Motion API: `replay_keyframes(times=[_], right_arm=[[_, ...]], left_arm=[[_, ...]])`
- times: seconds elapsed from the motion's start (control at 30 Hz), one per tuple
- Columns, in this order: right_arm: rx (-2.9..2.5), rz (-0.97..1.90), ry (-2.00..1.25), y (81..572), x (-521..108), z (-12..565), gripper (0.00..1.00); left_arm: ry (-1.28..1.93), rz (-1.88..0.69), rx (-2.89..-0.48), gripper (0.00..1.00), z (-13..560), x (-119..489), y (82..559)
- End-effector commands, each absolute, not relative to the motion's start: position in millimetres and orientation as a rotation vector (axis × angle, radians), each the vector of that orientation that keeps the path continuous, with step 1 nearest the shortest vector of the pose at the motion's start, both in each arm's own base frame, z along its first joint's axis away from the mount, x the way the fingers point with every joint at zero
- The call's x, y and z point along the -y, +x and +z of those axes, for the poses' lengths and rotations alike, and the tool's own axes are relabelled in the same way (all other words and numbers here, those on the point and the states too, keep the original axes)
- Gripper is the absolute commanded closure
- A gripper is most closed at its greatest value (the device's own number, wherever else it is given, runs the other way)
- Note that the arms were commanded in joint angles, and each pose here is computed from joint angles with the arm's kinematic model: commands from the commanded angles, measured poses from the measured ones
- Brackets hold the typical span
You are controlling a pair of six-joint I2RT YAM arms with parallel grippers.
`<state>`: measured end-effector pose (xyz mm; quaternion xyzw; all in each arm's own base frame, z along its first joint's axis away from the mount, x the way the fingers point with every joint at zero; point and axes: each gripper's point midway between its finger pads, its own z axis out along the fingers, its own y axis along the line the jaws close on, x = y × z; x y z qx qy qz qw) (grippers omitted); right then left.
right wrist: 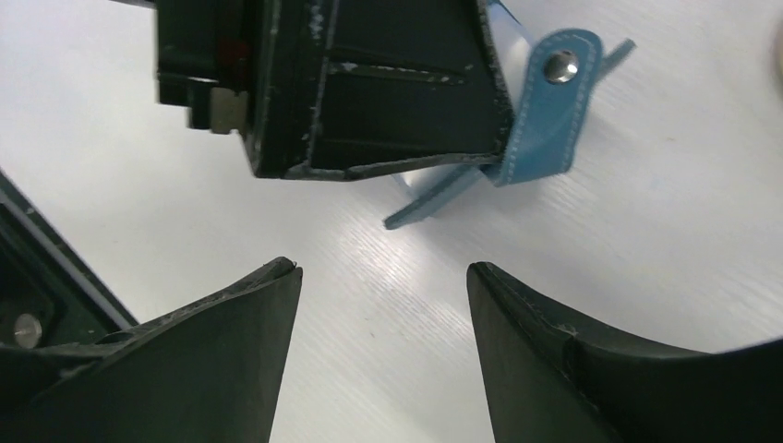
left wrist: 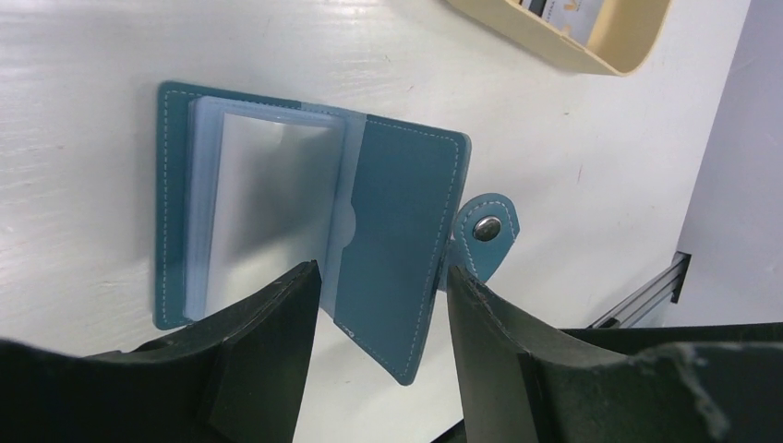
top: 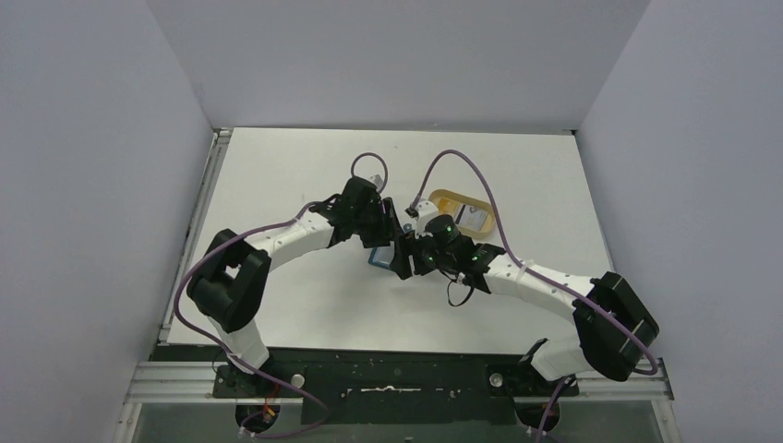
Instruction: Take the credit cards out of the card holder
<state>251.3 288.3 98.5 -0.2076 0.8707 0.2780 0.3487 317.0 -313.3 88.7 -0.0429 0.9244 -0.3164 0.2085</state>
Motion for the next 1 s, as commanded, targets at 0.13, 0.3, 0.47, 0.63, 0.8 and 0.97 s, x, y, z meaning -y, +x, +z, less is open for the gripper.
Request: replay_keyframes(times=[0.13,0.3,0.47,0.63,0.8,0.97], right_arm=[[-2.255,0.511,-0.413,272.7,-264.6,99.4,0.34],[-2.222,0.577,-0.389,279.1,-278.7,100.9,0.38],[-2.227,0.601,-0.351,283.5,-285.2,98.8,0.54],[-2.255,0.569,-0.316,281.1,-277.1,91.3,0.61],[-2.260,0.515,-0.235,282.8,-262.7,87.0,0.65],[-2.275,0.468,-0.162,289.1,-252.8,80.7,0.73]], left_arm=[[-0.102,-0.910,-2.559,0.50,94.8,330.9,322.0],[-0.091,-0.907,-2.568,0.50,92.6,335.0,321.5],[-0.086,-0.907,-2.573,0.50,91.7,337.0,320.3],[-0.081,-0.901,-2.579,0.50,88.8,336.5,319.9],[-0.082,-0.905,-2.588,0.50,83.9,337.7,319.4],[-0.085,-0.919,-2.593,0.50,82.0,339.5,318.4]])
